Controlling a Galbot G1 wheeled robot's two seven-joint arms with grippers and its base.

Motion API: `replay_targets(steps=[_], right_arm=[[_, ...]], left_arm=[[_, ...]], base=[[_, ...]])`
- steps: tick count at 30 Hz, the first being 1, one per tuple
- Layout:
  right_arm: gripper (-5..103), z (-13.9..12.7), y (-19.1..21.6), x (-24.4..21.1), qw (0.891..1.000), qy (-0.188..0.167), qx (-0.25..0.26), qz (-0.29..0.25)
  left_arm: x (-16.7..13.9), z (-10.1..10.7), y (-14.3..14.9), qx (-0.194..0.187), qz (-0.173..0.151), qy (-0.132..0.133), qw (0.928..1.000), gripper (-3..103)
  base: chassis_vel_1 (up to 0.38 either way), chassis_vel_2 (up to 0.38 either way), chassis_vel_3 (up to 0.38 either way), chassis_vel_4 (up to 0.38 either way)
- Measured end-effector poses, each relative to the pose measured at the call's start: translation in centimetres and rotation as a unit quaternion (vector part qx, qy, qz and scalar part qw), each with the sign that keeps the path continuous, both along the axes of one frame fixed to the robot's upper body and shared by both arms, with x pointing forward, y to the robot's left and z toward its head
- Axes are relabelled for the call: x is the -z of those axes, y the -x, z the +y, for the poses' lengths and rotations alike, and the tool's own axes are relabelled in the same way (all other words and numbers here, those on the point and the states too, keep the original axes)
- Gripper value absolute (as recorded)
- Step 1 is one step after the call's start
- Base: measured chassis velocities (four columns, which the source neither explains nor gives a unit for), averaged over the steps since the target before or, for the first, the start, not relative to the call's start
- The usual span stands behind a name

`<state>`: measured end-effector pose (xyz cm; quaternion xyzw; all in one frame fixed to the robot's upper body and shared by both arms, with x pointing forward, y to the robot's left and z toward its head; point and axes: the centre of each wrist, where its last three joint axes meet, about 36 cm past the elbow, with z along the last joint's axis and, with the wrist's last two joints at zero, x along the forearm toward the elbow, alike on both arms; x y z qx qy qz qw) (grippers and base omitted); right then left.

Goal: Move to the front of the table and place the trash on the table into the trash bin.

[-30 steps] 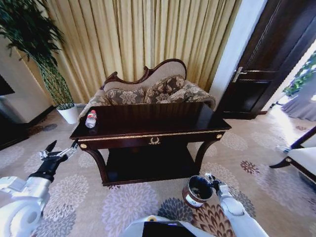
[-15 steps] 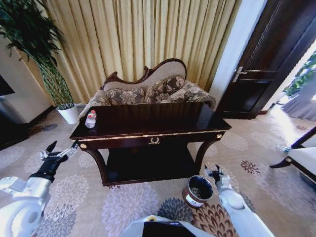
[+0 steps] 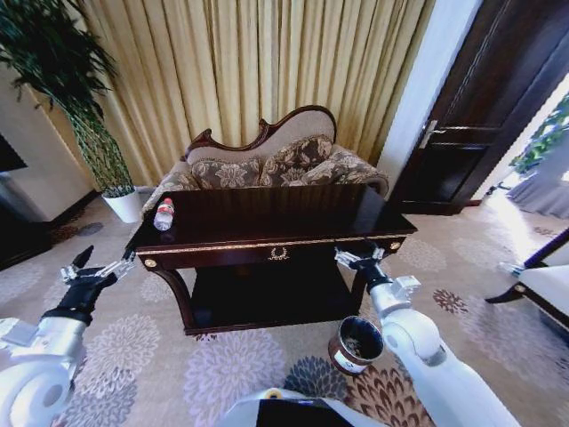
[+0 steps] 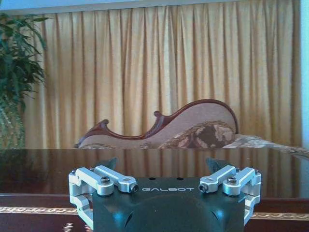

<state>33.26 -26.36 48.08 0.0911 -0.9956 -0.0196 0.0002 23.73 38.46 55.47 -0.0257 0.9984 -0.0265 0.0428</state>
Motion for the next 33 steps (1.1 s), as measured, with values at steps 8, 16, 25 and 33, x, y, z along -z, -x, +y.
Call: replay_targets(steps=[8,16,25,33], right_arm=[[100,0.1,-0.2,0.4,1.000,0.002,-0.004,-0.002],[100,0.2,-0.5,0.1,1.000,0.003,-0.008,-0.008],[100,1.1,-0.1,0.1,1.000,-0.001,-0.021,-0.005],[100,1.2,0.0,0.0,1.000,0.001,-0.025,-0.005]], left_arm=[[-0.2,0.0,0.0,0.000,0.008,-0.001,1.0000,100],[-0.2,-0.1,-0.1,-0.001,0.011,0.001,0.9999,100],[-0.1,-0.1,0.0,-0.002,0.013,0.000,0.9999,100],[0.0,-0.2,0.0,-0.003,0.014,0.002,0.9999,100]], base=[[-0.010,0.008,0.009,-0.013],[-0.073,0.069,0.070,-0.062],[-0.122,0.120,0.127,-0.118],[-0.101,0.094,0.092,-0.102]])
